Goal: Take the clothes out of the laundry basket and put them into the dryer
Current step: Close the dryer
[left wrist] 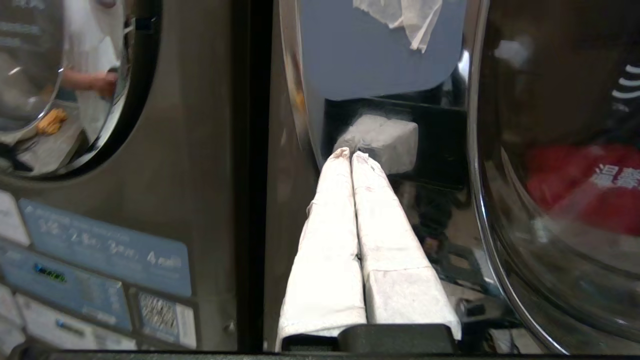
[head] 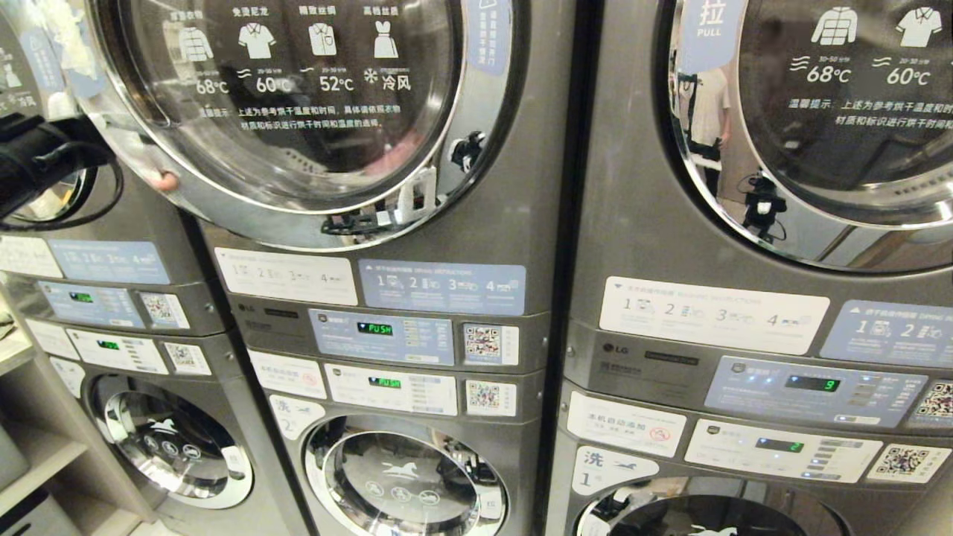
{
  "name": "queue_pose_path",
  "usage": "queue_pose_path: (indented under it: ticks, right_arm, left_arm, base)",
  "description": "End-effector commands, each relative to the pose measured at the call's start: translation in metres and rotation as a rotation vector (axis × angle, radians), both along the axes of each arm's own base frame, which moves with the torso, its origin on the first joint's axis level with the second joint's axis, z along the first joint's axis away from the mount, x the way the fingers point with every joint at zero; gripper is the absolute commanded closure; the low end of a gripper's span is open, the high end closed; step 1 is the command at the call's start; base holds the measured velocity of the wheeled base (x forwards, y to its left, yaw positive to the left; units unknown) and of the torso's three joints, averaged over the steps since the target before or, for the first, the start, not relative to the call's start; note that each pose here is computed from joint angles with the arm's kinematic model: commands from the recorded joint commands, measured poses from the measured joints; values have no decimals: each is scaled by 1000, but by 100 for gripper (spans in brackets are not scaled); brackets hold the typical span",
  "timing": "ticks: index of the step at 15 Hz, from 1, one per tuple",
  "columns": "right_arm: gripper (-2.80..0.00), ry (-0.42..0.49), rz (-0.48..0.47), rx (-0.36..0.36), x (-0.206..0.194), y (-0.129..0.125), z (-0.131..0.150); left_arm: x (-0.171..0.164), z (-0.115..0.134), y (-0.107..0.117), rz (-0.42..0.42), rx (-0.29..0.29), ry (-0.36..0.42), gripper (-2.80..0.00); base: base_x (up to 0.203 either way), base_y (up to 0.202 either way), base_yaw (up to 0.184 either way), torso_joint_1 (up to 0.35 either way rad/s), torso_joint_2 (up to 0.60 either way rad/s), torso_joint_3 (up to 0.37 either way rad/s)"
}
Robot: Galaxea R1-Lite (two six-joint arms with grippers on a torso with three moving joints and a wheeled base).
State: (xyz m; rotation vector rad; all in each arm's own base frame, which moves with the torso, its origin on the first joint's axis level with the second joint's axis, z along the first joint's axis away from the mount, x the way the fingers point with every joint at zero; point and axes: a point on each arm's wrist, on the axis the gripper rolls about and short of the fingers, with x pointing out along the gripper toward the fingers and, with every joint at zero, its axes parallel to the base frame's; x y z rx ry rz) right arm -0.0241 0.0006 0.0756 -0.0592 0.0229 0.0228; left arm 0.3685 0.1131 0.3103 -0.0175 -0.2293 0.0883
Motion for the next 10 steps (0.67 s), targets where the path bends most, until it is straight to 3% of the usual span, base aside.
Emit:
queue_pose_path:
  ticks: [1, 4, 10]
  right_arm:
    - [0, -1, 1, -2, 0, 0, 0]
    - [0, -1, 2, -2, 0, 0, 0]
    - [0, -1, 1, -5, 0, 0, 0]
  left_arm:
    - [29, -13, 7, -20, -12, 0, 0]
    - [52, -7, 10, -79, -32, -63, 0]
    - [83, -22, 17, -178, -66, -85, 0]
  base:
    - [0, 0, 0, 0, 0, 0]
    - [0, 0, 0, 0, 0, 0]
    - [0, 0, 0, 0, 0, 0]
